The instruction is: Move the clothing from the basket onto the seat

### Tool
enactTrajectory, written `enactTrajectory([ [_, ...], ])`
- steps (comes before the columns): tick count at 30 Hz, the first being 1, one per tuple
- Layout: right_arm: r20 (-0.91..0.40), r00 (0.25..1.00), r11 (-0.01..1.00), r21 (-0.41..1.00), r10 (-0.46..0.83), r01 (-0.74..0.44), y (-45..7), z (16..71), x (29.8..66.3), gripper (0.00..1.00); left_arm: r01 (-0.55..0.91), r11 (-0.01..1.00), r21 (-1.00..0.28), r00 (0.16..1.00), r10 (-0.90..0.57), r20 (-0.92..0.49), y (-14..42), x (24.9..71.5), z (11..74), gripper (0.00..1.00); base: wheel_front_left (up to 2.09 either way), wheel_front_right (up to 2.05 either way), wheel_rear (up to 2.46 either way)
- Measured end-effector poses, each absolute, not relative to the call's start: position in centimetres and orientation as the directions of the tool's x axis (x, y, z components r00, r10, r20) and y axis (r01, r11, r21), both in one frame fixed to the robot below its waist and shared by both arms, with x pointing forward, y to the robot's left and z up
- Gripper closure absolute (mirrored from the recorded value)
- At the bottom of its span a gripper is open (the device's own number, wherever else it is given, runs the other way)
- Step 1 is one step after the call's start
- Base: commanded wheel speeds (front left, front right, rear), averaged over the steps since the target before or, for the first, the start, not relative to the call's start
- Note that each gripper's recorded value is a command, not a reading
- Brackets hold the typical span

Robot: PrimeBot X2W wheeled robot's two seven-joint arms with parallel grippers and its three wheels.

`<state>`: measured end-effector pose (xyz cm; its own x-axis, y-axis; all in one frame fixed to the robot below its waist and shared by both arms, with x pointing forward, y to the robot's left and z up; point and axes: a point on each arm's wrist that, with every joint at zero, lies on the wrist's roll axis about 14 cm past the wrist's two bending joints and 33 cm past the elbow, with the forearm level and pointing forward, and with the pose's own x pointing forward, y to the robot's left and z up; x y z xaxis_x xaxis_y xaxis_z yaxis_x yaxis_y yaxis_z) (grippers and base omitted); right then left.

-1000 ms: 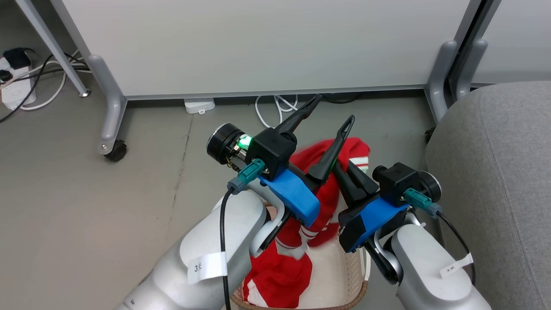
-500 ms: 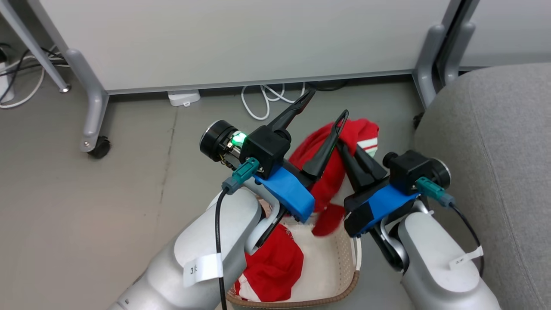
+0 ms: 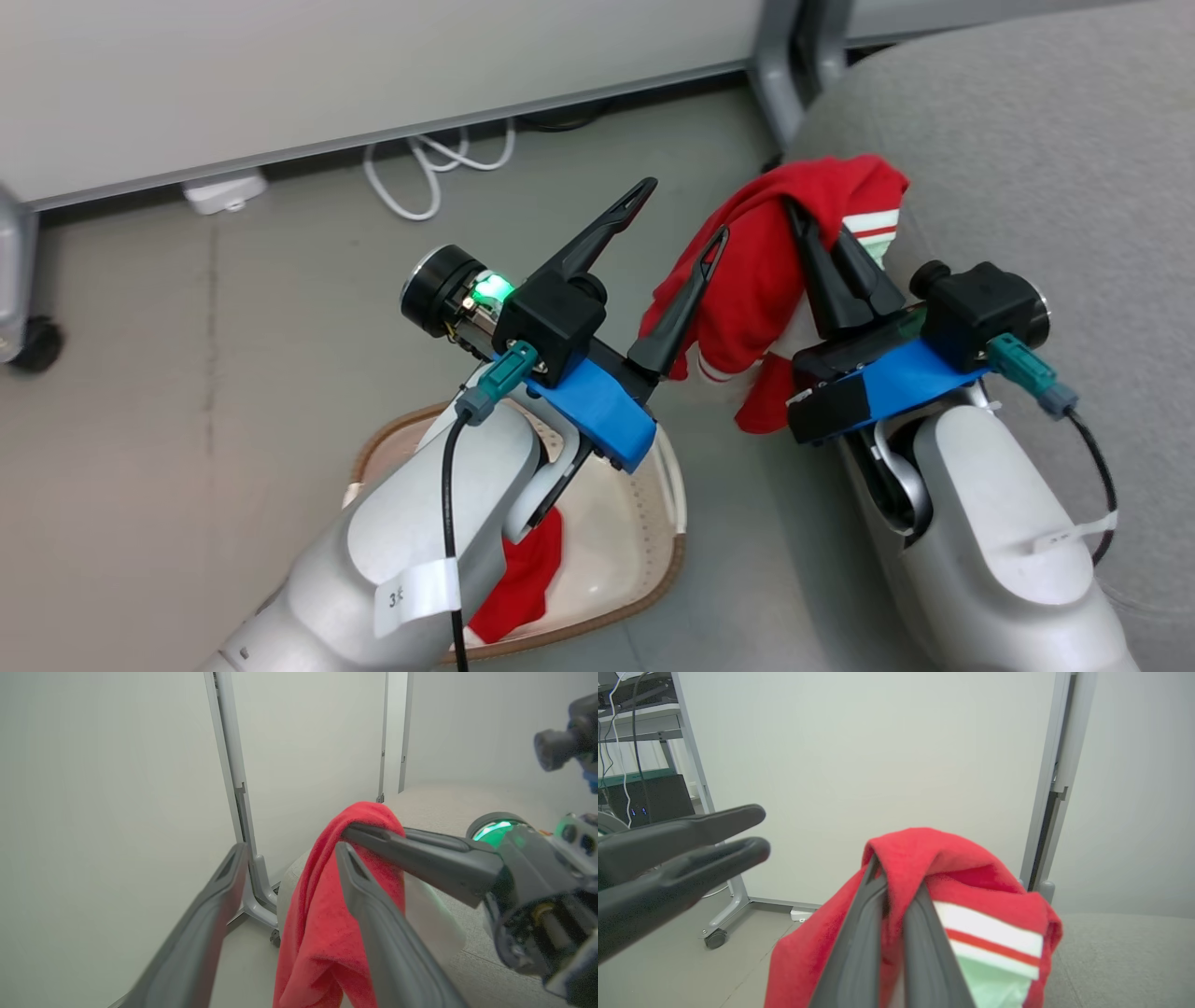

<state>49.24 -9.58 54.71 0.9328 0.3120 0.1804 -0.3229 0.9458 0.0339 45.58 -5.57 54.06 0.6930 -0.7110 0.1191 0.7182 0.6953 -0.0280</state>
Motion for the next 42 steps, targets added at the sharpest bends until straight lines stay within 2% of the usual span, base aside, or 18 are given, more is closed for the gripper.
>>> enactTrajectory([
  [6,0.188,0.966,0.983,0.019,0.176,-0.183,-15.2,55.0,47.9,1.0,0.786,0.617,-0.041,0.617,-0.779,0.109,-9.0,44.9,52.8,0.0,0.0,0.0,0.0],
  [15,0.188,0.982,0.999,-0.01,-0.028,0.031,-22.8,55.1,43.9,1.0,0.863,0.501,-0.062,0.505,-0.855,0.114,-13.5,42.7,52.0,0.0,0.0,0.0,0.0],
  [19,0.19,0.978,0.996,-0.01,-0.084,0.087,-24.5,55.1,42.1,1.0,0.881,0.469,-0.066,0.473,-0.873,0.114,-14.6,41.8,51.9,0.0,0.0,0.0,0.0],
  [26,0.188,0.977,0.995,-0.004,-0.101,0.103,-24.8,55.0,40.8,1.0,0.889,0.455,-0.057,0.459,-0.882,0.111,-15.0,41.2,51.8,0.0,0.0,0.0,0.0],
  [31,0.227,0.968,0.994,0.015,-0.112,0.111,-25.3,56.2,41.3,1.0,0.889,0.454,-0.055,0.457,-0.881,0.12,-14.9,41.2,52.0,0.0,0.0,0.0,0.0],
  [36,0.336,0.937,0.994,-0.018,-0.095,0.107,-25.5,60.2,44.0,1.0,0.889,0.455,-0.051,0.458,-0.88,0.126,-14.7,41.9,51.6,0.0,0.0,0.0,0.0],
  [42,0.515,0.852,0.985,-0.08,-0.091,0.154,-26.9,67.0,48.2,1.0,0.883,0.467,-0.044,0.468,-0.875,0.123,-14.0,44.1,50.1,0.0,0.0,0.0,0.0],
])
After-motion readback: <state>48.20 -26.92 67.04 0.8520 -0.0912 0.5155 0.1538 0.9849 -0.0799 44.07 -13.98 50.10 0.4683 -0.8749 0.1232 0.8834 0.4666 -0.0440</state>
